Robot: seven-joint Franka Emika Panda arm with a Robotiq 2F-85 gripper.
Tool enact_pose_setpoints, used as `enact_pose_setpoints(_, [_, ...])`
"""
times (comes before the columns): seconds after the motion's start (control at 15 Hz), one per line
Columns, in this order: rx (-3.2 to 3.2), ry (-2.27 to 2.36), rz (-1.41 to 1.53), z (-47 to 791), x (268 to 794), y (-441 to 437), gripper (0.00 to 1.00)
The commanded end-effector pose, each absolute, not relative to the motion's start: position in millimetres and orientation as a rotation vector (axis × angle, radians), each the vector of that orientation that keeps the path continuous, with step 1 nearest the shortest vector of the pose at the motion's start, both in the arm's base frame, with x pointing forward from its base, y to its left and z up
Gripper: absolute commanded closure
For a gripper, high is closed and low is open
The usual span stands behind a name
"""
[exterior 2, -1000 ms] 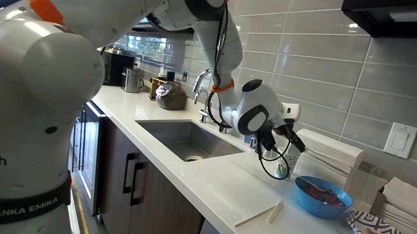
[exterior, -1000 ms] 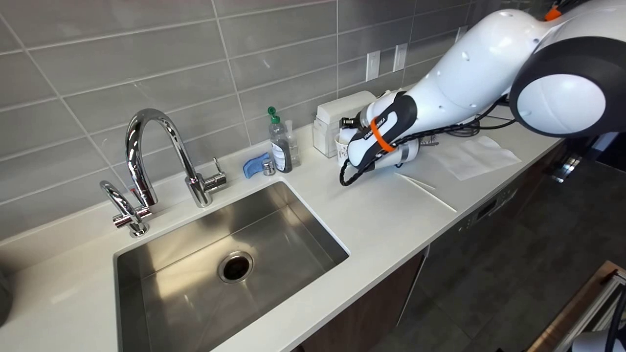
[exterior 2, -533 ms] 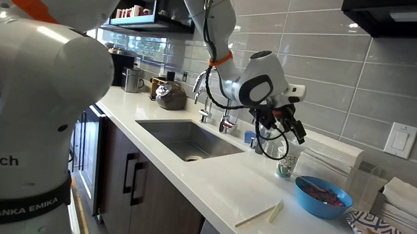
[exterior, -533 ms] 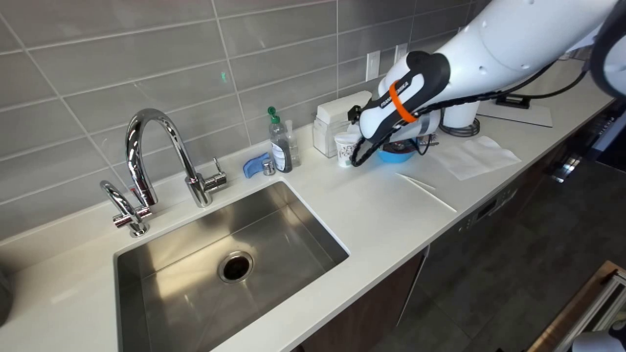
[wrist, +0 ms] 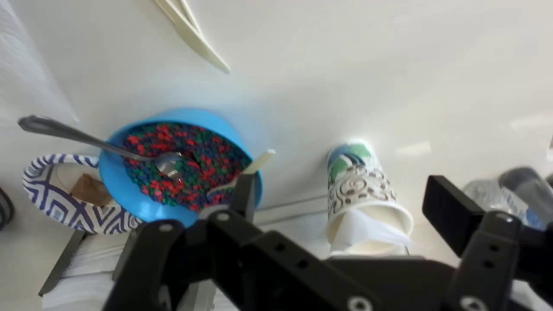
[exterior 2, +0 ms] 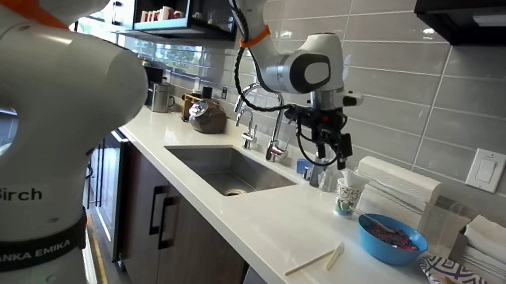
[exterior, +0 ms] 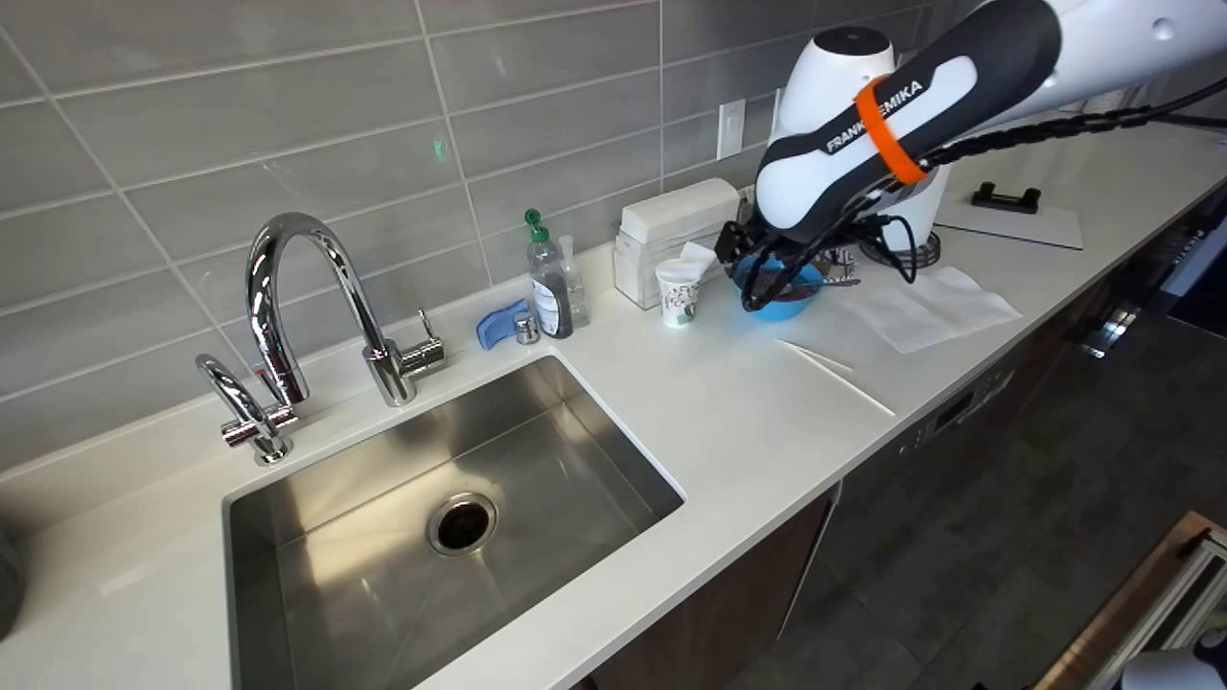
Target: Put the tissue paper into the coffee cup
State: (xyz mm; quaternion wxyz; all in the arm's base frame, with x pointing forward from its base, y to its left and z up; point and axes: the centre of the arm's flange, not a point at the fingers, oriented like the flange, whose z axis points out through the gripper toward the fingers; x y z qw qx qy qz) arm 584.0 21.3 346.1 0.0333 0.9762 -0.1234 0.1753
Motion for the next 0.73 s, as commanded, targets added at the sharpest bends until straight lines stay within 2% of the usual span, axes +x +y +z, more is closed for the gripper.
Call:
enact_pose_setpoints(0.0, [3.043, -0.256, 0.237, 371, 528, 27, 0.0])
enact_pose_setpoints(0.2, [3.089, -0.091, 0.047, 379, 501, 18, 0.0])
enact_pose_setpoints(0.27, [3.033, -0.176, 0.133, 357, 540, 23, 0.0])
enact_pose_setpoints(0.67, [3.093, -0.109, 0.084, 367, 521, 17, 0.0])
